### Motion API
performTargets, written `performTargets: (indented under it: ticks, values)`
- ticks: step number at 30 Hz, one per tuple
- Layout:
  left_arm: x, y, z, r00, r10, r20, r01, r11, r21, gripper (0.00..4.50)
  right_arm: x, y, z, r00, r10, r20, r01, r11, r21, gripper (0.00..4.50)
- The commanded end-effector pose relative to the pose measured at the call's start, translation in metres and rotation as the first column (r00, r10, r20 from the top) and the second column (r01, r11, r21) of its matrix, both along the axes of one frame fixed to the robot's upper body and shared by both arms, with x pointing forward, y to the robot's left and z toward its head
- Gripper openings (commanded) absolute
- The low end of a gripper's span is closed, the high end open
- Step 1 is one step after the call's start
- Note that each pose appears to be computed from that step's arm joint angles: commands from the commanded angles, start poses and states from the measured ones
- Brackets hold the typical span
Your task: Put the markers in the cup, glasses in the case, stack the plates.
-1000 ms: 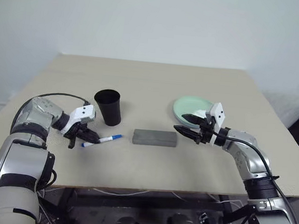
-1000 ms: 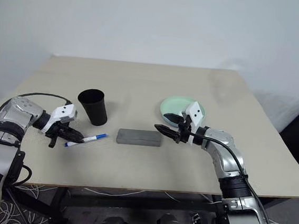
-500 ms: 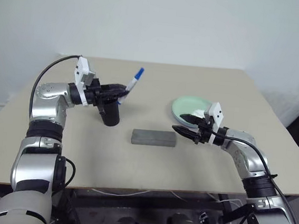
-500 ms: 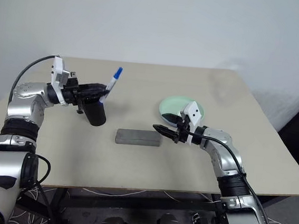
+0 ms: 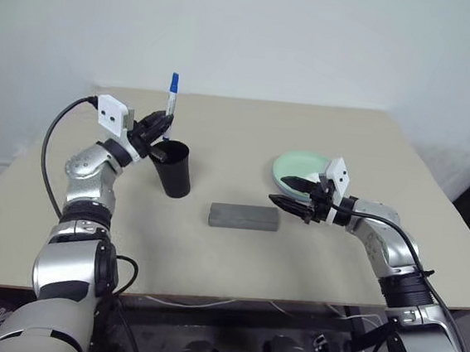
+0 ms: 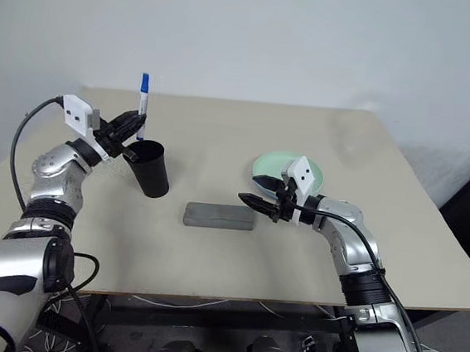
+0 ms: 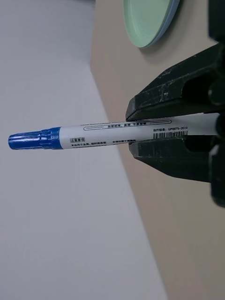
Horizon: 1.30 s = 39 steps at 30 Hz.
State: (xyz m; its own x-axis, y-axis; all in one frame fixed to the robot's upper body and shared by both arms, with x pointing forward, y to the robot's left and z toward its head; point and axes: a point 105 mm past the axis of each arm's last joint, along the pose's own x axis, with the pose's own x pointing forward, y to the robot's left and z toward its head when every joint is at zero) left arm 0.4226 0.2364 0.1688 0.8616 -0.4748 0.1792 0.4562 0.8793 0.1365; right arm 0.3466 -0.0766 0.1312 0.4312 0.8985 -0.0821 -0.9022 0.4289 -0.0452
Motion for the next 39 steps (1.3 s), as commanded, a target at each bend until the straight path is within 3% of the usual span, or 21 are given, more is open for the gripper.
performTargets:
  ticks: [1, 12, 21, 28, 34, 39]
  values:
    - [0.003, 0.000, 0.024, 0.997, 0.005, 0.075, -0.002, 1.000, -0.029, 0.13, 0.002, -0.001, 0.016, 0.998, -0.009, 0.063, 0.007, 1.000, 0.020, 3.12]
    - [0.000, 0.003, 0.012, 0.999, 0.009, 0.053, -0.005, 0.997, -0.081, 0.13, 0.001, -0.002, 0.014, 0.998, -0.018, 0.060, 0.017, 1.000, 0.024, 3.12]
    - [-0.002, 0.002, 0.006, 0.999, 0.013, 0.048, -0.009, 0.996, -0.090, 3.13, 0.002, 0.000, 0.015, 0.998, -0.007, 0.062, 0.006, 1.000, 0.024, 3.12]
    - [-0.002, 0.003, 0.007, 0.998, 0.018, 0.053, -0.012, 0.994, -0.109, 3.13, 0.001, -0.001, 0.015, 0.998, -0.008, 0.059, 0.007, 1.000, 0.023, 3.12]
    - [-0.005, 0.002, 0.026, 0.992, -0.006, 0.124, 0.021, 0.993, -0.118, 3.13, 0.001, -0.002, 0.013, 0.998, -0.023, 0.057, 0.021, 1.000, 0.023, 3.12]
    - [-0.036, -0.011, 0.052, 0.960, -0.205, 0.191, 0.217, 0.975, -0.045, 3.13, 0.005, -0.010, 0.013, 0.997, -0.060, 0.057, 0.058, 0.998, 0.025, 3.12]
